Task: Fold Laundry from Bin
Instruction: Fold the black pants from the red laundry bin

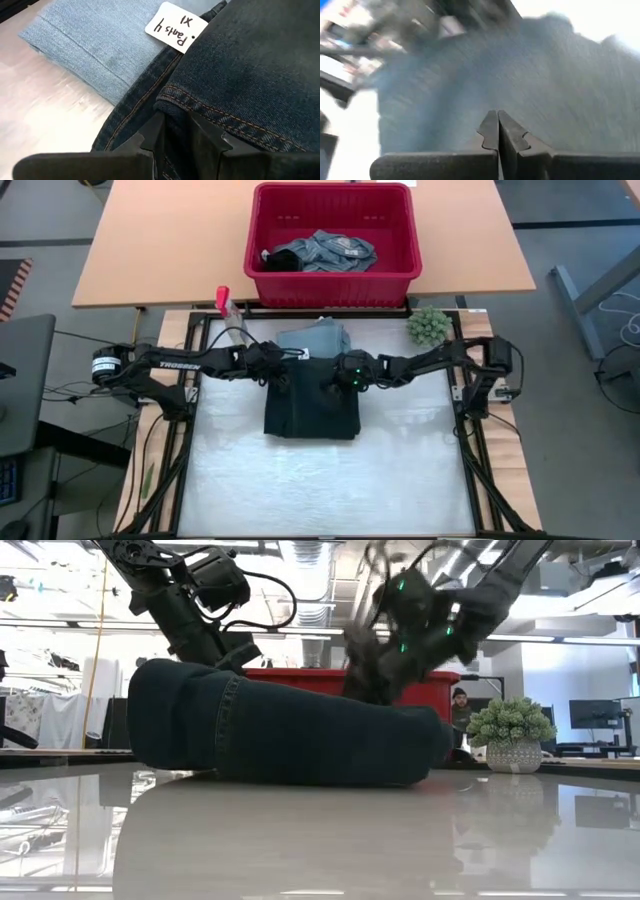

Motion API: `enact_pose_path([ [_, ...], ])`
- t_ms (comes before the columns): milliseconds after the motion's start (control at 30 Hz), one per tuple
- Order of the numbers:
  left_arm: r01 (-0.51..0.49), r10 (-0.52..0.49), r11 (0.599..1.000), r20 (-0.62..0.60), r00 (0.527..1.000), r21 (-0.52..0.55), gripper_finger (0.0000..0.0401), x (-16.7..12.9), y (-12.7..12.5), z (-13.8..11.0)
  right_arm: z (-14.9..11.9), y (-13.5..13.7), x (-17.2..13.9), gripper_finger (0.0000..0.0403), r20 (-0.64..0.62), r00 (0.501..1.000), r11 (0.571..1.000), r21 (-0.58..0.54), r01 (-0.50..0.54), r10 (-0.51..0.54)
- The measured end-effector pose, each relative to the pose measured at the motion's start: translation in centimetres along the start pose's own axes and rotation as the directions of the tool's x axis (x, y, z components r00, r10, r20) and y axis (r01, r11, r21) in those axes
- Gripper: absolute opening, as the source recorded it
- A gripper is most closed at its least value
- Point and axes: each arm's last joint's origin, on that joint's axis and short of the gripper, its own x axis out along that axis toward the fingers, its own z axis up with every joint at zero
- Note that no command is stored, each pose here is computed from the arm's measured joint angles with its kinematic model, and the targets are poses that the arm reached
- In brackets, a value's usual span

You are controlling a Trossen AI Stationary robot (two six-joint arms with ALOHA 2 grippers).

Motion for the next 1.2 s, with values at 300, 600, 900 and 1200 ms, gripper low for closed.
enact_pose_path([
  [300, -0.009, 0.009, 1.0, 0.011, 1.0, -0.003, 0.0066, 0.0, 0.0, 0.1, 4.4, 6.1, -4.9, 0.002, 0.285, 0.957, 0.981, -0.194, -0.002, 0.059],
  [600, -0.011, 0.011, 1.0, 0.012, 1.0, 0.008, 0.0066, 0.0, 0.0, 0.1, -1.8, 4.4, 1.7, 0.002, 0.031, 1.0, 0.981, -0.193, -0.001, 0.007],
  [900, 0.055, -0.057, 0.996, 0.034, 0.998, 0.064, 0.0069, -2.2, -0.3, 1.7, -3.7, 2.6, 3.5, 0.002, -0.094, 0.995, 0.999, -0.041, 0.017, -0.021],
  [1200, 0.243, -0.258, 0.966, 0.298, 0.919, 0.085, 0.0112, -10.7, -0.6, 4.3, -1.8, 2.6, 1.9, 0.002, -0.056, 0.998, 1.0, -0.001, 0.018, -0.018],
])
